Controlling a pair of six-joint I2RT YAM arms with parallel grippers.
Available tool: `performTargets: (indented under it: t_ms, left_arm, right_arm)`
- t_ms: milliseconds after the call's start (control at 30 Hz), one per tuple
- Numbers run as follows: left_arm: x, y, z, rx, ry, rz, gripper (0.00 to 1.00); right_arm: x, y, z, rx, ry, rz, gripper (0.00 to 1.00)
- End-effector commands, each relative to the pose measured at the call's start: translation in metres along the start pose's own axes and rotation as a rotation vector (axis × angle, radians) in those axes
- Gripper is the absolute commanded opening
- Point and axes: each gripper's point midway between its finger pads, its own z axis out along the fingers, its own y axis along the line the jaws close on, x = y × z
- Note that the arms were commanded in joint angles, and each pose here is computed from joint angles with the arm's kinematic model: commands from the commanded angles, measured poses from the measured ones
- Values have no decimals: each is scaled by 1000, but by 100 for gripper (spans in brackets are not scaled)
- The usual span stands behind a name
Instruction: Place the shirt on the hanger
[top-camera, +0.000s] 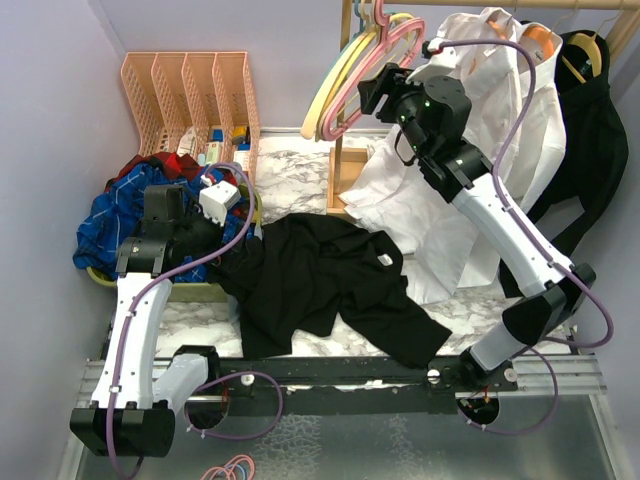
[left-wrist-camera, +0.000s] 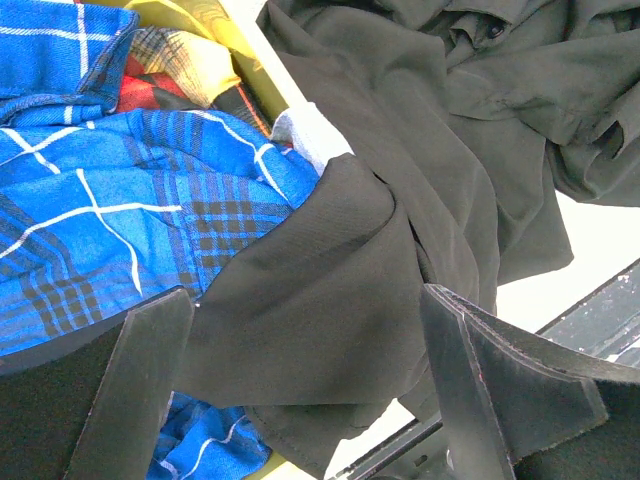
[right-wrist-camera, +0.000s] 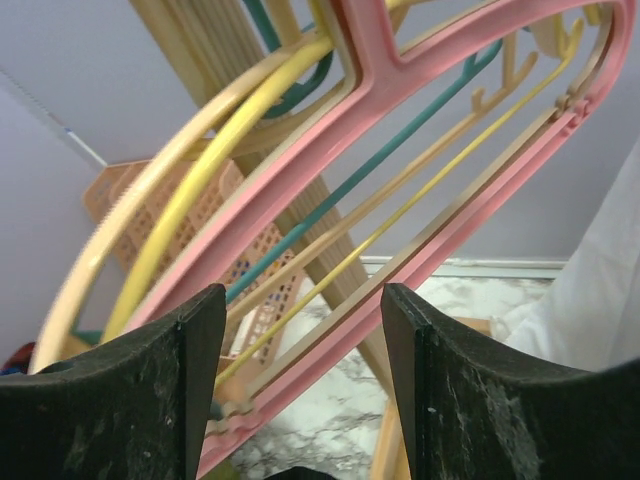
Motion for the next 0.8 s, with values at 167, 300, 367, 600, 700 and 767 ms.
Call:
performTargets:
  t_ms: [167, 300, 367, 600, 700, 767]
  left_arm:
    - [-1, 3, 2, -8, -10, -10, 99]
    - [-2, 3, 1, -11, -12, -10, 99]
    - [-2, 4, 1, -14, -12, -11, 99]
    - [-2, 4, -1, -18, -15, -10, 99]
    - [-2, 4, 0, -18, -14, -11, 99]
    - [-2, 4, 0, -17, -12, -14, 99]
  right_arm:
    - [-37, 36, -31, -182, -29, 167, 62]
    - [-31, 40, -25, -199, -8, 170, 61]
    - [-25, 40, -22, -198, 4, 168, 61]
    - [0, 28, -11, -150, 29, 151, 61]
    - [3, 30, -10, -167, 33, 154, 45]
    - [3, 31, -8, -172, 35, 150, 38]
